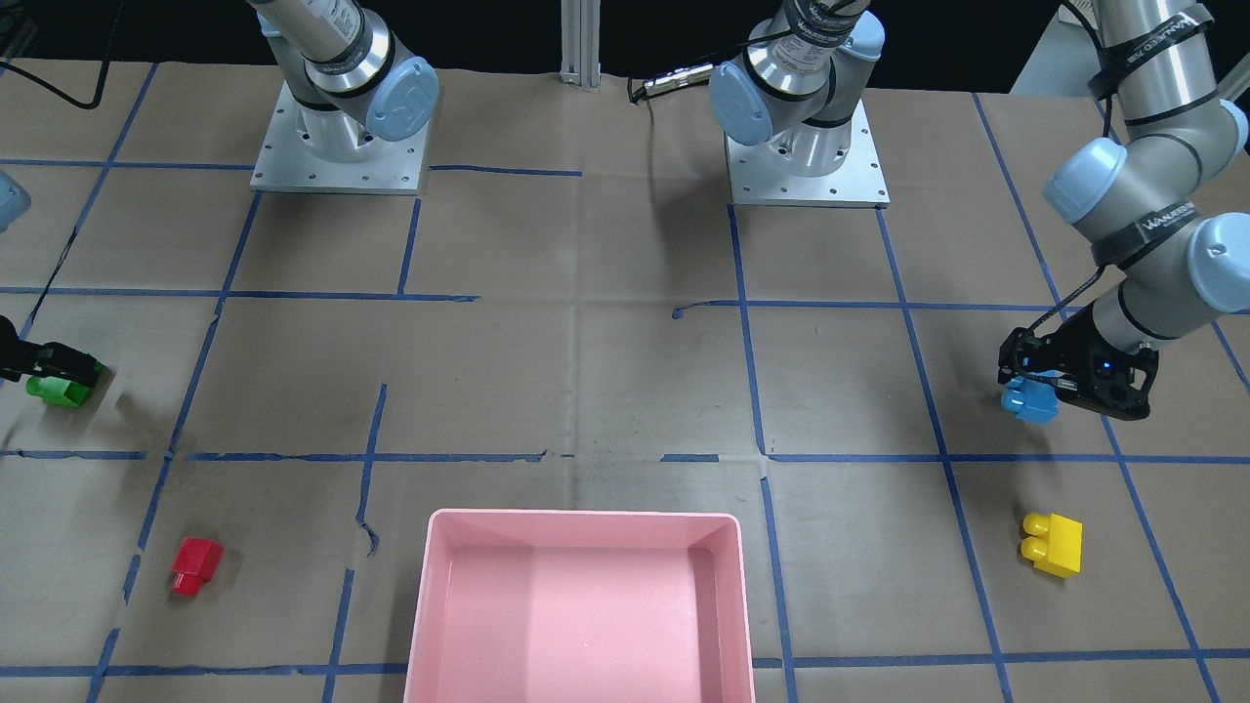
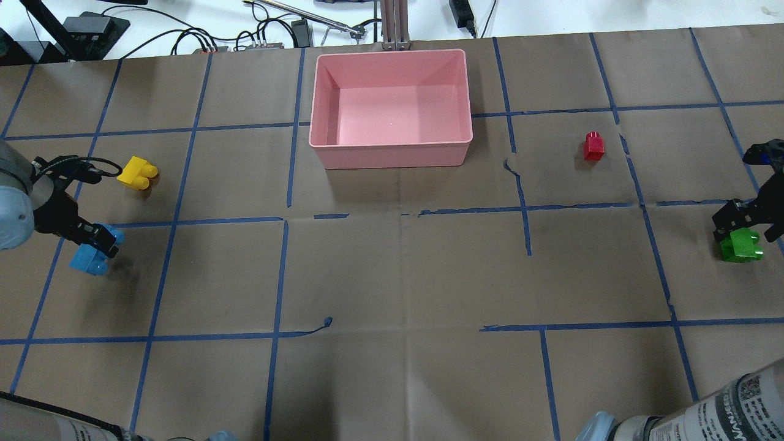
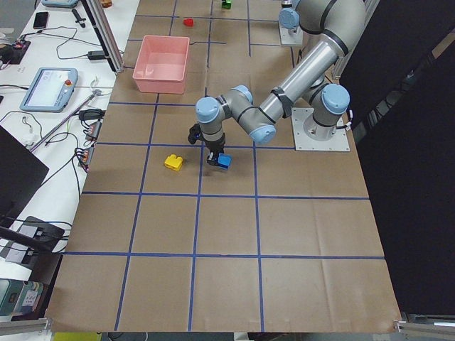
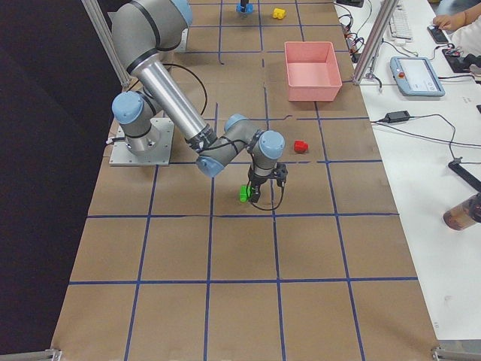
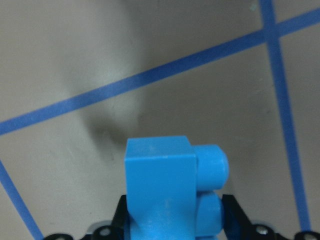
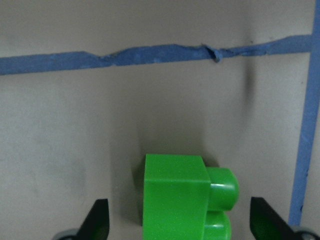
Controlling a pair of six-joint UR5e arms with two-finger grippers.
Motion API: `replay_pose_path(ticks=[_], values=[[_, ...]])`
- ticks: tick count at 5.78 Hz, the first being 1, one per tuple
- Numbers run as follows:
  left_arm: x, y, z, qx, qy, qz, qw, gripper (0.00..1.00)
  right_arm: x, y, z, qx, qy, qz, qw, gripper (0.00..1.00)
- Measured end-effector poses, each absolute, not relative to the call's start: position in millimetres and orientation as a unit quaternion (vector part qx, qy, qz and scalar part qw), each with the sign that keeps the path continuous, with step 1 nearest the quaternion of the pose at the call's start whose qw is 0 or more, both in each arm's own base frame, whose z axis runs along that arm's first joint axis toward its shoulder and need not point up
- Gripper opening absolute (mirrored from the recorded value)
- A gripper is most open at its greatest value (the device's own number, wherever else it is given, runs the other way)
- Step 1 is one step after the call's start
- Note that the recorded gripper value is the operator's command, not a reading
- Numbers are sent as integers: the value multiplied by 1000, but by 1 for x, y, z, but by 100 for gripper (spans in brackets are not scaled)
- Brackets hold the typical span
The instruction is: Put all blocks into box
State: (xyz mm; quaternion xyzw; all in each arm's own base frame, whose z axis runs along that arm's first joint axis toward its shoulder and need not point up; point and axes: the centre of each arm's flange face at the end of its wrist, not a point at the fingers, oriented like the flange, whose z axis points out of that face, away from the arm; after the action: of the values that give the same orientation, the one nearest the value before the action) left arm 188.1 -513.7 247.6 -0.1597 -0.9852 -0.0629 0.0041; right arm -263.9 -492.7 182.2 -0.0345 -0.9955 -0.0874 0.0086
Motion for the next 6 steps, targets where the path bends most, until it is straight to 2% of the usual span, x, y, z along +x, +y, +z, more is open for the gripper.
replay_pose_path(ticks=[1,2,4,6], values=[[158,-540,283,-155,-986,-69,4,0,-265,-490,175,-39,-995,-93,5,88],[111,-565,314,-143,-987,-66,-5,0,-265,-489,172,-42,-995,-96,3,67],[-10,-607,359,-88,-995,-30,-28,0,-267,-490,173,-46,-994,-95,5,34],[-126,-651,368,-58,-998,7,-24,0,-270,-490,178,-45,-994,-101,20,34]])
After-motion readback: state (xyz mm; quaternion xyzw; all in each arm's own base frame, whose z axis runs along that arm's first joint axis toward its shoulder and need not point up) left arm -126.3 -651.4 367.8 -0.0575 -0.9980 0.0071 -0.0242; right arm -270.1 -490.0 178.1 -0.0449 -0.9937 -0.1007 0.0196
